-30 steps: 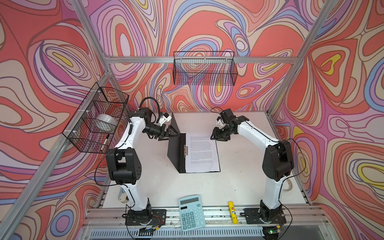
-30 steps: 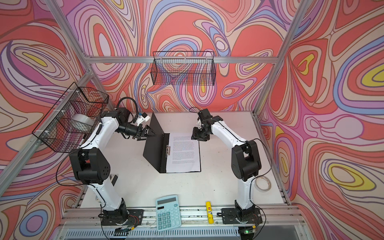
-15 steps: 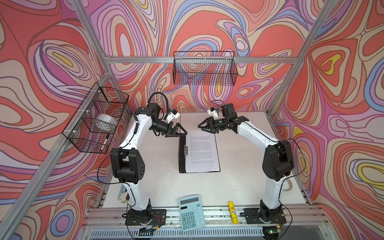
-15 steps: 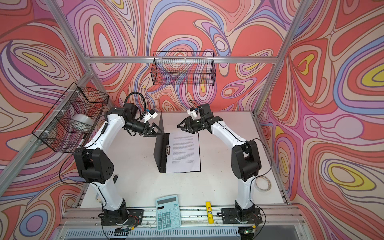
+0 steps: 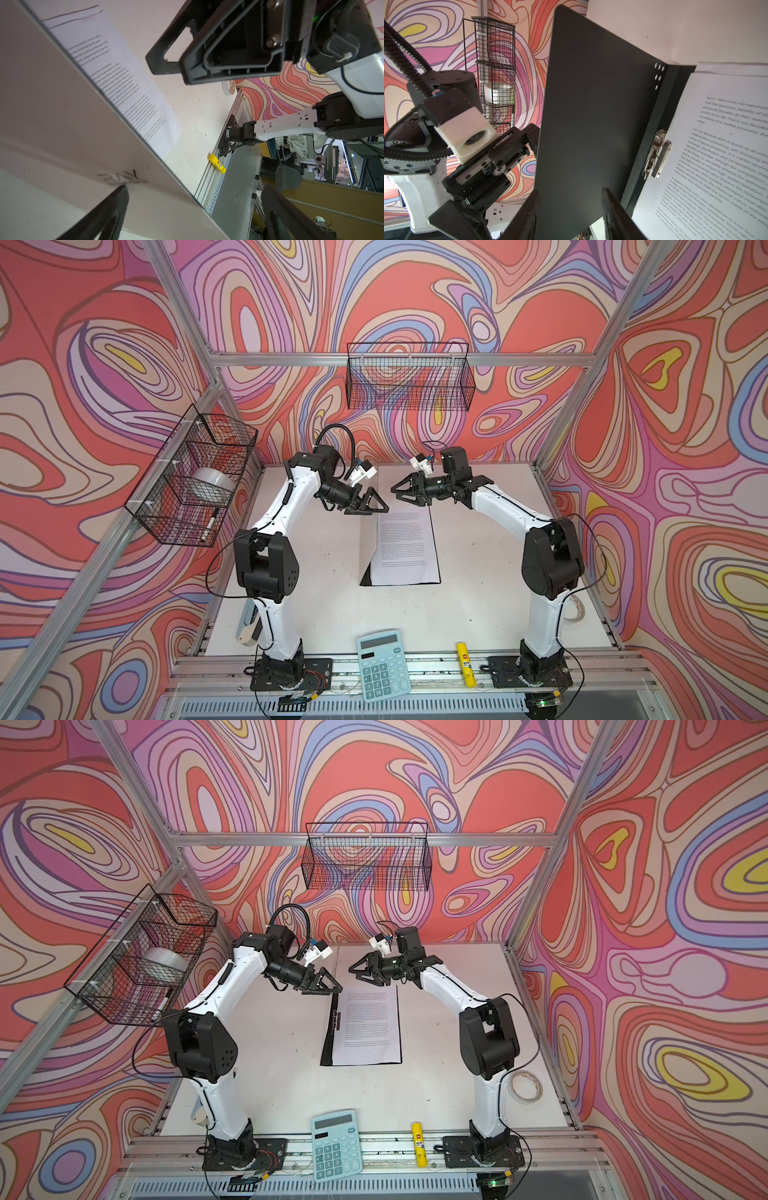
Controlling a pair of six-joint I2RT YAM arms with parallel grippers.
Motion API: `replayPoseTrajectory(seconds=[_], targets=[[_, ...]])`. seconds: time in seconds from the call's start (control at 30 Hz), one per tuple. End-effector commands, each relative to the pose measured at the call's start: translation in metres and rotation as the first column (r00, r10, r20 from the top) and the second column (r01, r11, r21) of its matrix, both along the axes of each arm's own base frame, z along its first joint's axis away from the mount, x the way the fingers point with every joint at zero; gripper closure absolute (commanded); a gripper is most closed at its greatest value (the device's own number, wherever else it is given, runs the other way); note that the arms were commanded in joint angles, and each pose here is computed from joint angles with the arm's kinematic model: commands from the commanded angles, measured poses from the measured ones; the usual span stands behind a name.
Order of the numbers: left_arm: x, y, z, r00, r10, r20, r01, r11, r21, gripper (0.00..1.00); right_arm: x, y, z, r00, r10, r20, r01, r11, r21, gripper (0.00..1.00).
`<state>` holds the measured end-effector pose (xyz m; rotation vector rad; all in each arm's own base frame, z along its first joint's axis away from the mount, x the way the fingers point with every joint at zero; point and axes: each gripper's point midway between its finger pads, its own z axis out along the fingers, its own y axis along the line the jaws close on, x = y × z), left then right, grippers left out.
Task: Put the files into the folder
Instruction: 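Swing the cover over the sheets with the left gripper while the right rises, then lower the cover onto the sheets with the left gripper while the right guides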
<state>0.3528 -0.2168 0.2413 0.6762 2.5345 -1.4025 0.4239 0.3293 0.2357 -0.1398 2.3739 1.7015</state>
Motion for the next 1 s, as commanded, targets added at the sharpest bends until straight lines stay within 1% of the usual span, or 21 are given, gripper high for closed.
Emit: replayPoseTrajectory(seconds=[0.0, 0.33, 0.47, 0.53, 0.7, 0.97], targets=[[0.002, -0.003, 0.003, 1.000, -0.008, -0.004, 0.008, 1.000, -0.018, 0.00, -0.003, 0.006, -0.004, 1.000, 0.028, -0.010, -0.028, 0.999, 0.029, 0.49], [-0.001, -0.009, 0.001, 1.000, -0.020, -0.012, 0.019, 1.000, -0.024, 0.00, -0.004, 0.009, -0.001, 0.999, 0.045, -0.013, -0.045, 0.998, 0.054, 0.49], [-0.004, -0.016, 0.003, 0.999, -0.041, -0.006, 0.040, 0.999, -0.026, 0.00, -0.005, 0.009, 0.000, 0.999, 0.049, -0.014, -0.048, 0.997, 0.055, 0.49], [-0.007, -0.022, 0.001, 0.998, -0.059, -0.002, 0.059, 0.998, -0.010, 0.00, -0.006, 0.008, 0.000, 0.999, 0.050, -0.013, -0.049, 0.997, 0.056, 0.48], [-0.010, -0.031, 0.003, 0.997, -0.081, 0.012, 0.081, 0.997, -0.001, 0.00, -0.007, 0.008, -0.005, 0.998, 0.052, -0.027, -0.051, 0.998, 0.047, 0.48], [-0.010, -0.029, 0.011, 0.996, -0.080, 0.040, 0.080, 0.997, 0.008, 0.00, -0.007, 0.006, -0.016, 0.998, 0.045, -0.048, -0.044, 0.999, 0.017, 0.48]])
